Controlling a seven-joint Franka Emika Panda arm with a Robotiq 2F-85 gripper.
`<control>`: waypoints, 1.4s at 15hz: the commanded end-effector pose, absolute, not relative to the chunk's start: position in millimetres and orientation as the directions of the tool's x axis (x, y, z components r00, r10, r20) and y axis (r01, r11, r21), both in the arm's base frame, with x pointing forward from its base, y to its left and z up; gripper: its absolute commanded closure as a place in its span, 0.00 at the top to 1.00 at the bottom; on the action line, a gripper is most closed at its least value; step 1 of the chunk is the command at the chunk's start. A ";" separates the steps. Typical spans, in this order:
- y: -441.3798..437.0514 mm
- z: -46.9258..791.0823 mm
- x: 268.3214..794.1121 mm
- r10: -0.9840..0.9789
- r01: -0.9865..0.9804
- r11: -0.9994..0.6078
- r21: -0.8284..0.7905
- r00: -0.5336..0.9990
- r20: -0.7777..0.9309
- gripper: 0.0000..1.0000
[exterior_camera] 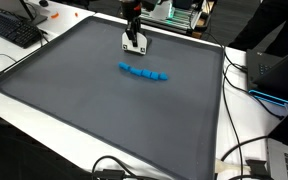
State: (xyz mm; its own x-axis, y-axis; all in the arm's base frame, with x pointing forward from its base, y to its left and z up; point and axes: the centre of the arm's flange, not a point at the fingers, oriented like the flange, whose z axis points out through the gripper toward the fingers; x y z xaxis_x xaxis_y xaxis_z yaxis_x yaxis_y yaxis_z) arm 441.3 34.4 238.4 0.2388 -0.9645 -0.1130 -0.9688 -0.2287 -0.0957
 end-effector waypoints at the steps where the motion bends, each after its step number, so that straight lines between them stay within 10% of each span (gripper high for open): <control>1: 34.5 252.2 433.5 -0.965 -0.967 -0.234 -0.105 0.244 -0.098 0.66; 6: 34.3 288.0 430.9 -0.951 -0.950 -0.298 -0.098 0.304 -0.053 1.00; 21: 69.3 409.1 445.7 -0.595 -0.596 -0.803 -0.027 0.796 0.112 1.00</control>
